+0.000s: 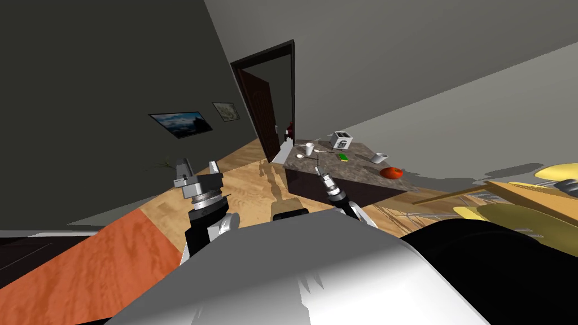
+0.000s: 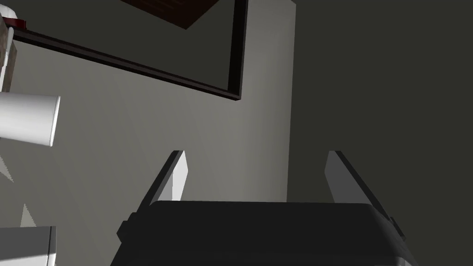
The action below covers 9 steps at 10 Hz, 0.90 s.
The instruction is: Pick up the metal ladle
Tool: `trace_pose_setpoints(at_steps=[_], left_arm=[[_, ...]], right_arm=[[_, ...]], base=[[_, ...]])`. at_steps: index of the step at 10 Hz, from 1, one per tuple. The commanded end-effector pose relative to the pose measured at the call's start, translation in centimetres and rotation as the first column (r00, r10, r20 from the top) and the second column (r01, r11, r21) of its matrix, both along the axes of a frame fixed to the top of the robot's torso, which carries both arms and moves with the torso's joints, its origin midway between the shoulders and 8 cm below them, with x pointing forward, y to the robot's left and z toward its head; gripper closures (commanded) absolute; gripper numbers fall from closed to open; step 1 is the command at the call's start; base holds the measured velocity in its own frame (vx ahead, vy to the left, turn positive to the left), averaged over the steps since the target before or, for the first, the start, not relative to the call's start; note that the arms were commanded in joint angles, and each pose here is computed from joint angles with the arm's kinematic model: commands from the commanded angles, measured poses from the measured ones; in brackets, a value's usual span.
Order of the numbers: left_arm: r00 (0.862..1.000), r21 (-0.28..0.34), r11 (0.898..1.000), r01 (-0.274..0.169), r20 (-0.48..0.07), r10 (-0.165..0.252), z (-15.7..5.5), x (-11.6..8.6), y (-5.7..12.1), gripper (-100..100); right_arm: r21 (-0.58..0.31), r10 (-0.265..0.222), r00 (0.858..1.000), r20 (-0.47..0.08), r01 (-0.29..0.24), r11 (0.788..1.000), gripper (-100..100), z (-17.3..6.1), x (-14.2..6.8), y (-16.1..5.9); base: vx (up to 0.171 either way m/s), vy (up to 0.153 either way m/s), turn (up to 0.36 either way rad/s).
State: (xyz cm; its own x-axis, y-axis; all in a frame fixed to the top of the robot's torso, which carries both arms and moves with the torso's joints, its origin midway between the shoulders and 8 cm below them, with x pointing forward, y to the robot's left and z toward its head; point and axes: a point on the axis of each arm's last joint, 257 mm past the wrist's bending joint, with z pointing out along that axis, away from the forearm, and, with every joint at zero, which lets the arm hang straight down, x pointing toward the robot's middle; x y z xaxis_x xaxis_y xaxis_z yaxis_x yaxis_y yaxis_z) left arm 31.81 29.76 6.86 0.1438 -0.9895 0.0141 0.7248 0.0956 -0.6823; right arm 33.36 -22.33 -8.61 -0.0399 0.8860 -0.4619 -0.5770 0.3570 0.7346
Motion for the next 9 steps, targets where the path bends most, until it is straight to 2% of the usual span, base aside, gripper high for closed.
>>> trace_pose_setpoints(at_steps=[1,2,3,4,5,6,7,8,9], left_arm=[[1.0,0.0,1.0,0.0,0.0,0.0,0.0,0.0,0.0,0],[1.0,0.0,1.0,0.0,0.0,0.0,0.0,0.0,0.0,0],[1.0,0.0,1.0,0.0,0.0,0.0,0.0,0.0,0.0,0],[1.0,0.0,1.0,0.0,0.0,0.0,0.0,0.0,0.0,0],[1.0,0.0,1.0,0.0,0.0,0.0,0.0,0.0,0.0,0],[1.0,0.0,1.0,0.0,0.0,0.0,0.0,0.0,0.0,0],[1.0,0.0,1.0,0.0,0.0,0.0,0.0,0.0,0.0,0],[1.0,0.0,1.0,0.0,0.0,0.0,0.0,0.0,0.0,0],[1.0,0.0,1.0,0.0,0.0,0.0,0.0,0.0,0.0,0]], right_arm=[[-0.063,0.026,0.999,-0.039,-0.028,0.998,-100,-2.4,-0.1,0.4],[-0.067,0.025,0.998,-0.05,-0.028,0.997,-100,-2.8,-0.1,0.2],[-0.121,0.045,0.996,-0.08,-0.054,0.991,-100,-4.6,-0.4,0.5],[-0.126,0.042,0.995,-0.096,-0.054,0.991,-100,-5.3,-0.3,0.2],[-0.183,0.06,0.99,-0.127,-0.082,0.98,-100,-7.1,-0.8,0.3],[-0.189,0.055,0.988,-0.145,-0.083,0.978,-100,-7.9,-0.8,0.0],[-0.246,0.067,0.981,-0.183,-0.111,0.963,-100,-10.0,-1.3,-0.1],[-0.255,0.064,0.978,-0.197,-0.115,0.96,-100,-10.6,-1.4,-0.5],[-0.309,0.079,0.972,-0.221,-0.146,0.94,-100,-12.0,-2.0,-0.5]], base=[[-0.08,0.059,0.082],[-0.042,0.046,0.048],[-0.049,0.06,0.096],[-0.041,0.055,0.04],[-0.047,0.068,0.064],[-0.036,0.062,0.059],[-0.042,0.075,0.115],[-0.034,0.06,0.047],[-0.025,0.083,0.108]])
